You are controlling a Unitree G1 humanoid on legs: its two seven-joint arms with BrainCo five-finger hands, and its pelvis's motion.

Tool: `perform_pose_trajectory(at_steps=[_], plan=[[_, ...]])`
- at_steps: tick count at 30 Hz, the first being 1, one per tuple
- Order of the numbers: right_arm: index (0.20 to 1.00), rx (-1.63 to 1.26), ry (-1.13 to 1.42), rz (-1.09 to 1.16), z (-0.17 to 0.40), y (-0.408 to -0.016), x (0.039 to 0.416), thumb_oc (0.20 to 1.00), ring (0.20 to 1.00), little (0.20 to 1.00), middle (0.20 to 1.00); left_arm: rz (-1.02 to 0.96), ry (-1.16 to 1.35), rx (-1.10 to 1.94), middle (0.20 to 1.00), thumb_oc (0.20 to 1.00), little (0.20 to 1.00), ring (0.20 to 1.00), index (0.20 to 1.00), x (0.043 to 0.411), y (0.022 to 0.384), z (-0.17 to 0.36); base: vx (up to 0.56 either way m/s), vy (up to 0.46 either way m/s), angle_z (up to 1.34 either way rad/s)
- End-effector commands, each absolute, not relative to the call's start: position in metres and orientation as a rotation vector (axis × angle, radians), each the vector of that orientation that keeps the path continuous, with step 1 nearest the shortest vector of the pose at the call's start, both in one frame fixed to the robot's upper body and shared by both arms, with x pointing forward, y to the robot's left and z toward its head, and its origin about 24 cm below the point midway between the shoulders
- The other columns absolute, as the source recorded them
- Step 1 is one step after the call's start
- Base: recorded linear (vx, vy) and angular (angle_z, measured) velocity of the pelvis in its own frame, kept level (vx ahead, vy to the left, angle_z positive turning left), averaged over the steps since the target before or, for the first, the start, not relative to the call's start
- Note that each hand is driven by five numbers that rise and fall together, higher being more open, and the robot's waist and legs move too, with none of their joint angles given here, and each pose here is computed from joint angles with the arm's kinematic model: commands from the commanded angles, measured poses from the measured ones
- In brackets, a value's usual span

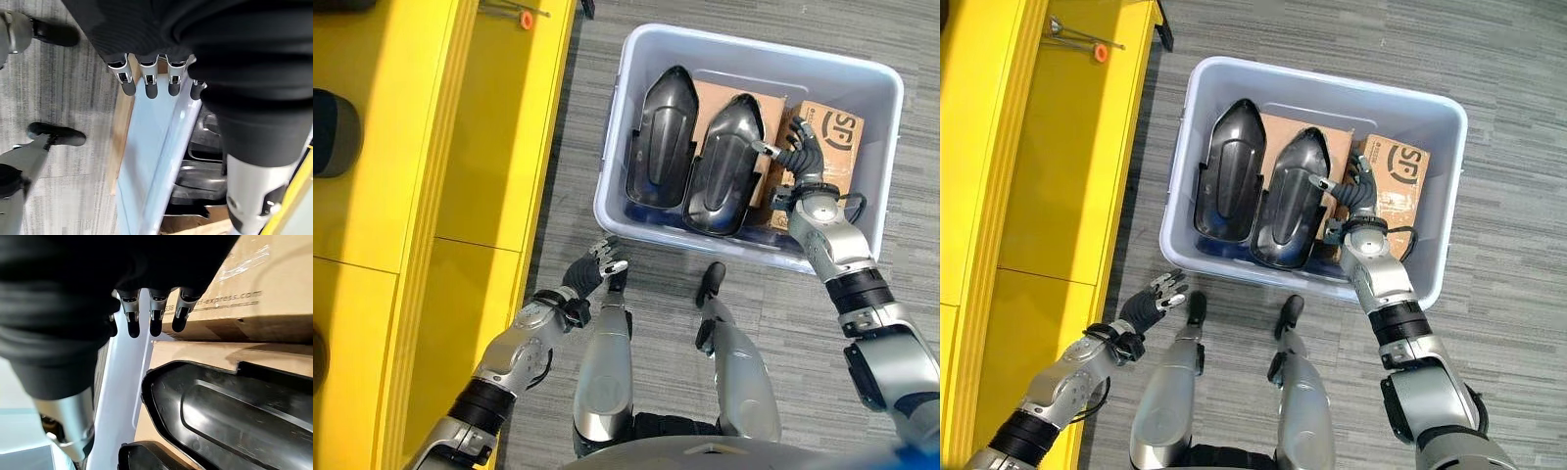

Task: Move parts from the plastic box to the shelf.

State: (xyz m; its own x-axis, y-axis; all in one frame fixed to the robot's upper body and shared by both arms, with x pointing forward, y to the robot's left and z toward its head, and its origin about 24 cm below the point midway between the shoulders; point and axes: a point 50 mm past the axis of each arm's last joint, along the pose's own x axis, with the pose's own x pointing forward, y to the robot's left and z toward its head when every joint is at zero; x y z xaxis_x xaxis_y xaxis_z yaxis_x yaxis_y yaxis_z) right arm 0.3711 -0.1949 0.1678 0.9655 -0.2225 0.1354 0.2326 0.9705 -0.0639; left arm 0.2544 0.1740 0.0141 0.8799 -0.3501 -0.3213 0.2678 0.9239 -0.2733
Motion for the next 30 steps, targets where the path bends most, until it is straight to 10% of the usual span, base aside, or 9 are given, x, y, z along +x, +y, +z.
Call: perform_pose_trajectory(at_steps=[1,30], plan=[[1.0,-0.118,-0.244,-0.313,0.196,-0.206,0.369,1.0,1.0,1.0,1.0,-0.392,0.373,-0.232,1.0,1.0,1.0,1.0,1.0,0.241,0.161,0.012,0.0,0.0,0.0],[1.0,-0.253,0.272,-0.671,0.119,-0.261,0.385,1.0,1.0,1.0,1.0,-0.437,0.335,-0.241,1.0,1.0,1.0,1.0,1.0,0.242,0.15,0.018,-0.02,0.011,0.03]])
